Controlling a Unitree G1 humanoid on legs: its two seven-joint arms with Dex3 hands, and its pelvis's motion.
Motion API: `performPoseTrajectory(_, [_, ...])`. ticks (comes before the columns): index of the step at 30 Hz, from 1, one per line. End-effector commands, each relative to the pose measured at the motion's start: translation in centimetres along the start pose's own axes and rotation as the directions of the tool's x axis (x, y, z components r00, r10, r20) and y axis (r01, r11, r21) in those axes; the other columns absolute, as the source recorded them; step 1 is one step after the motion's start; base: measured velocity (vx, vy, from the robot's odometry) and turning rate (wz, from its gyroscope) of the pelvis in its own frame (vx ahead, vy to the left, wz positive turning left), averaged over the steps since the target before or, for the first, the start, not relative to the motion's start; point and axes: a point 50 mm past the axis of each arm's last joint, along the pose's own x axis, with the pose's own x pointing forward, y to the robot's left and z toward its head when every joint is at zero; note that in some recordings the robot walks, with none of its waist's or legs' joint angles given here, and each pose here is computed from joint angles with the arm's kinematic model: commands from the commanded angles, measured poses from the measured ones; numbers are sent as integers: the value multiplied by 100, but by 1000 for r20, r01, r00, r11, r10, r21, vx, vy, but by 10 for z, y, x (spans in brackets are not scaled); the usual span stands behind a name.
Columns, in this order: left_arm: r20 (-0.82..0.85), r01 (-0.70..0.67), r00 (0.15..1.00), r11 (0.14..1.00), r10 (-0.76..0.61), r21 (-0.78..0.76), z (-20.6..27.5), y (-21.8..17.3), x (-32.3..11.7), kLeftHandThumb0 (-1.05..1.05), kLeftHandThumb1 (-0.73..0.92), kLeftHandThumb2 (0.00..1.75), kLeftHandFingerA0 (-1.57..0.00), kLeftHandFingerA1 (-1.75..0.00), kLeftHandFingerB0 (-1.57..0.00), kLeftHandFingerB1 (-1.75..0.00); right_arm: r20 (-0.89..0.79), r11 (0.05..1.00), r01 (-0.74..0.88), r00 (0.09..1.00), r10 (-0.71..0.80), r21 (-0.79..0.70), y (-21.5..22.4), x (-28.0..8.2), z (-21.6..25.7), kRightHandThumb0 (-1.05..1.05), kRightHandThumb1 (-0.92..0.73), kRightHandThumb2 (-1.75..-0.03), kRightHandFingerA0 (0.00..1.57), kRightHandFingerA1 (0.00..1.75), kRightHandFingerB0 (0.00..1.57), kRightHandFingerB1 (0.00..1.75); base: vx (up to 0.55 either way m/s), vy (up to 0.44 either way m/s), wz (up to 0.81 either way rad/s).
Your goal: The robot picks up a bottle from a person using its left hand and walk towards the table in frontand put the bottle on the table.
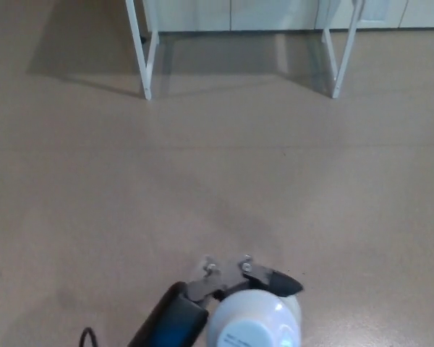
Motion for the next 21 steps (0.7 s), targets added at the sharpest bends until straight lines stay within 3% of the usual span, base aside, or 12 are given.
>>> performPoseTrajectory(1, [-48, -82, 996, 996, 81, -20, -8, 13, -2, -13, 78, 76, -99, -148, -77, -115, -7, 1000, -3, 1000, 3, 1, -5, 1, 1, -40, -70, -61, 65, 49, 57, 43, 97, 222, -19])
performPoseTrajectory(9, [-71, -138, 988, 990, 137, -14, -13, 30, -8, -17, 80, 72, -102, -144, -78, -111, -18, 1000, -5, 1000, 5, -1, -5, 0, -1, -41, -69, -61, 68, 49, 57, 42, 256, 223, -14])
performPoseTrajectory(16, [-80, -165, 984, 983, 159, -81, -10, 40, -5, -14, 82, 67, -96, -143, -77, -112, -17, 1000, -12, 1000, 12, 9, -5, 1, 1, -40, -70, -61, 62, 48, 57, 43, 268, -95, 9])
performPoseTrajectory(17, [-90, -177, 981, 982, 171, -71, -9, 43, -4, -18, 81, 66, -90, -139, -79, -102, -16, 1000, -9, 1000, 9, -1, -5, 1, 2, -40, -69, -61, 67, 49, 58, 43, 207, -213, 8])
performPoseTrajectory(19, [-97, -188, 979, 980, 181, -64, -8, 45, -4, -19, 80, 66, -89, -135, -80, -99, -17, 1000, -8, 1000, 7, -7, -5, 2, 2, -40, -69, -61, 68, 49, 57, 42, 380, -237, 7])
performPoseTrajectory(21, [-102, -202, 975, 978, 196, -55, -8, 47, -4, -15, 80, 66, -97, -135, -79, -102, -19, 1000, -8, 1000, 8, -15, -5, 2, 2, -40, -70, -61, 65, 48, 57, 42, 371, -209, 42])
